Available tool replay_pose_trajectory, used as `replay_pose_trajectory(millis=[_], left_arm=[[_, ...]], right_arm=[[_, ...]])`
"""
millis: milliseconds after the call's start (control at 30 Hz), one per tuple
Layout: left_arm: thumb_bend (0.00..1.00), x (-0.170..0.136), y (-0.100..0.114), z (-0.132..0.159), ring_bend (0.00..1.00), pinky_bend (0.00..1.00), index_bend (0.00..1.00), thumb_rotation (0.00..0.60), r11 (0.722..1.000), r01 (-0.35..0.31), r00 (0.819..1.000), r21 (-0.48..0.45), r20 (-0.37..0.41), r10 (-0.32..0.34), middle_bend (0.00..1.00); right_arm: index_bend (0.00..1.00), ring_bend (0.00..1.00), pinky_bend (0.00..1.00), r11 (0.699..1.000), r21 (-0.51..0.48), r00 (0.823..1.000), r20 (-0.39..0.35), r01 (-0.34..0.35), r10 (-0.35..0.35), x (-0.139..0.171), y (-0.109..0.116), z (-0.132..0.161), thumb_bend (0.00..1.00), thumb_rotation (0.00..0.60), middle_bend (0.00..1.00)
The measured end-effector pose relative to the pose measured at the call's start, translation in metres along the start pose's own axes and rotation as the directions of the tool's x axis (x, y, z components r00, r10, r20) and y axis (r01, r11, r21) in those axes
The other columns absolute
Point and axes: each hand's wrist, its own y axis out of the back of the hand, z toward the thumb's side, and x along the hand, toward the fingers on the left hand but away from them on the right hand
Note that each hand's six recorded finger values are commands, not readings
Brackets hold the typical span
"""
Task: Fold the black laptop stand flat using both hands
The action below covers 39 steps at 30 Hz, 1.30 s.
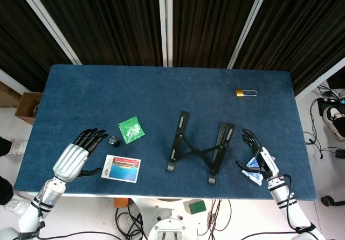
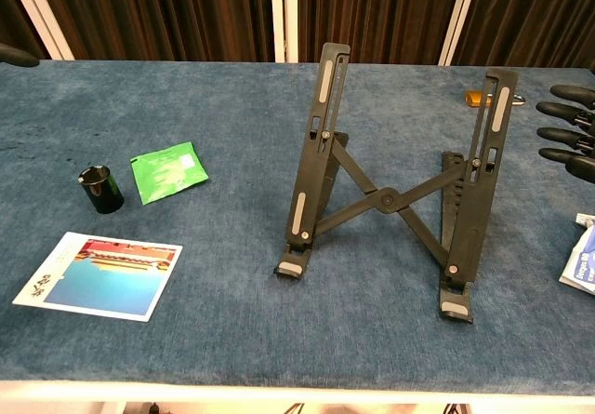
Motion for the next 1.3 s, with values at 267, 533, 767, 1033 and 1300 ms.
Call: replay_pose_trajectory(millis=[267, 533, 767, 1033, 1300], left_arm=[[0.12, -0.002, -0.002, -0.004, 0.04, 0.1, 0.1, 0.6, 1.0, 0.002, 1.0, -0.009, -0.011, -0.003, 0.07], [0.12, -0.005, -0.001, -0.005, 0.04, 0.1, 0.1, 0.6, 1.0, -0.004, 1.0, -0.01, -0.014, 0.004, 0.07], [0.12, -0.008, -0.001, -0.006, 0.04, 0.1, 0.1, 0.6, 1.0, -0.007, 1.0, -0.01, -0.023, 0.007, 0.07], [0.12, -0.007, -0.002, -0.005, 0.04, 0.1, 0.1, 0.6, 1.0, -0.004, 1.0, -0.011, -0.02, 0.004, 0.07], [0.12, -0.008, 0.0, -0.003, 0.04, 0.1, 0.1, 0.6, 1.0, -0.009, 1.0, -0.008, -0.022, 0.008, 0.07]], right_arm=[[0.0, 0.0, 0.0, 0.999, -0.041, 0.998, 0.053, -0.02, 0.022, -0.009, -0.005, -0.011, 0.18, 0.6, 0.05], [0.0, 0.0, 0.0, 0.993, -0.103, 0.994, 0.079, -0.062, 0.07, -0.015, -0.014, -0.014, 0.18, 0.6, 0.09], [0.0, 0.0, 0.0, 0.988, -0.126, 0.99, 0.102, -0.087, 0.101, -0.021, -0.019, -0.018, 0.18, 0.6, 0.09], [0.0, 0.0, 0.0, 0.976, -0.178, 0.985, 0.098, -0.126, 0.145, -0.036, -0.039, -0.021, 0.18, 0.6, 0.1], [0.0, 0.0, 0.01, 0.917, -0.333, 0.96, 0.092, -0.222, 0.265, -0.037, -0.073, -0.023, 0.18, 0.6, 0.1]])
